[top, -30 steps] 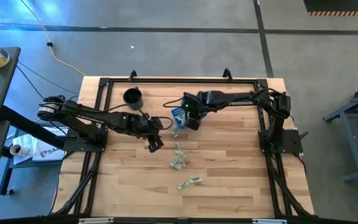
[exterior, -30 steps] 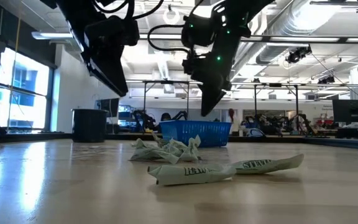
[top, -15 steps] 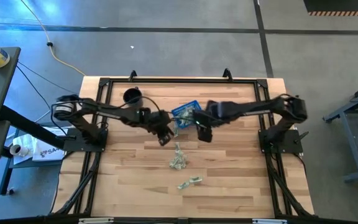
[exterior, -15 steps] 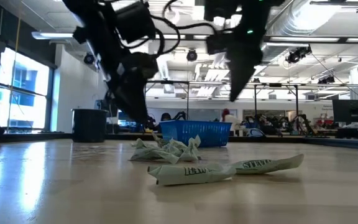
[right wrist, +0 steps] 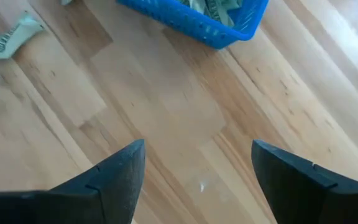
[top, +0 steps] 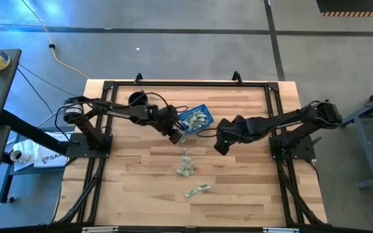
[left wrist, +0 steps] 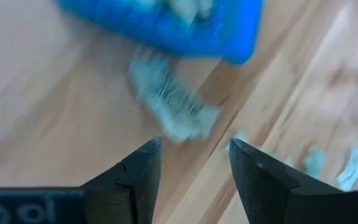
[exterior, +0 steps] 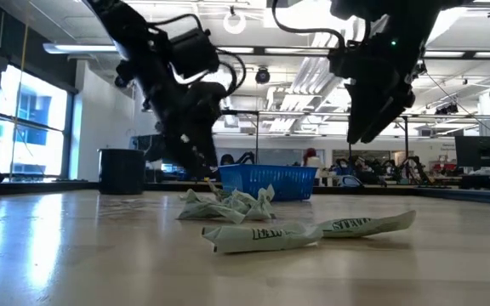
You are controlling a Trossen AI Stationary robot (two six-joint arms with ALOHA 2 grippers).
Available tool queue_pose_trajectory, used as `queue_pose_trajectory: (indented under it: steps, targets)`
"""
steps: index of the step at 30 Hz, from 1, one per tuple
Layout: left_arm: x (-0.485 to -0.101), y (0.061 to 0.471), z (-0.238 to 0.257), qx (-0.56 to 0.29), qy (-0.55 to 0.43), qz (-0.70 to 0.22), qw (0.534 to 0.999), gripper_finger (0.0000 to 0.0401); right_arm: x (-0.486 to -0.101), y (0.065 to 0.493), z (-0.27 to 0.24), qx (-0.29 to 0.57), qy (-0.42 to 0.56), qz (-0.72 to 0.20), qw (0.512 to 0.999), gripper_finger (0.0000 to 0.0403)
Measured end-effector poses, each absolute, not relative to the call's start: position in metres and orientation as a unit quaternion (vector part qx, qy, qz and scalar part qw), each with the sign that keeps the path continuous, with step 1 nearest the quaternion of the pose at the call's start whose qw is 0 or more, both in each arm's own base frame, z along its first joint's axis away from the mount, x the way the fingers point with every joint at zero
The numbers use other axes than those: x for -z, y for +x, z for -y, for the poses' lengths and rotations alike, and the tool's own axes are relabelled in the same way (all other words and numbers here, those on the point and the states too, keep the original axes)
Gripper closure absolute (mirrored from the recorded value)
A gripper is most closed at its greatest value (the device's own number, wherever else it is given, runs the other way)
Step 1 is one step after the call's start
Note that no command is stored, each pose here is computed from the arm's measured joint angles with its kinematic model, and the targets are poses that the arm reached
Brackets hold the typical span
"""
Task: Pick and place Stevia / Truvia into bins
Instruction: Put the green stevia packet into the blue bin
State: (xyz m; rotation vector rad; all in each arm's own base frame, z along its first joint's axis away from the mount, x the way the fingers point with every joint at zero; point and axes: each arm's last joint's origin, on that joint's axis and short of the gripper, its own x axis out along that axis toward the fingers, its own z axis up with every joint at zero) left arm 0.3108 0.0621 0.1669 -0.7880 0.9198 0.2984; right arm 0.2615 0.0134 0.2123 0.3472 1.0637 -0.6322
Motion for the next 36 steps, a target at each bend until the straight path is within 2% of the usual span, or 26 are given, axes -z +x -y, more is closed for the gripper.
queue_pose_trajectory:
  steps: [6, 14, 29, 36]
  targets:
    - [-0.14, 0.313, -0.069, -0.155, -0.395, -0.463, 0.778, 0.0187, -0.21, 0.265, -0.015, 0.29, 0.166, -0.485, 0.808, 0.012]
    - [-0.147, 0.324, -0.078, -0.125, -0.43, -0.4, 0.799, 0.0187, -0.211, 0.265, -0.016, 0.294, 0.168, -0.482, 0.808, 0.0121]
    - [-0.146, 0.326, -0.08, -0.138, -0.412, -0.393, 0.81, 0.0193, -0.211, 0.265, -0.015, 0.304, 0.157, -0.478, 0.809, 0.012]
    - [-0.146, 0.326, -0.08, -0.13, -0.41, -0.395, 0.812, 0.0241, -0.211, 0.265, -0.015, 0.303, 0.147, -0.479, 0.811, 0.012]
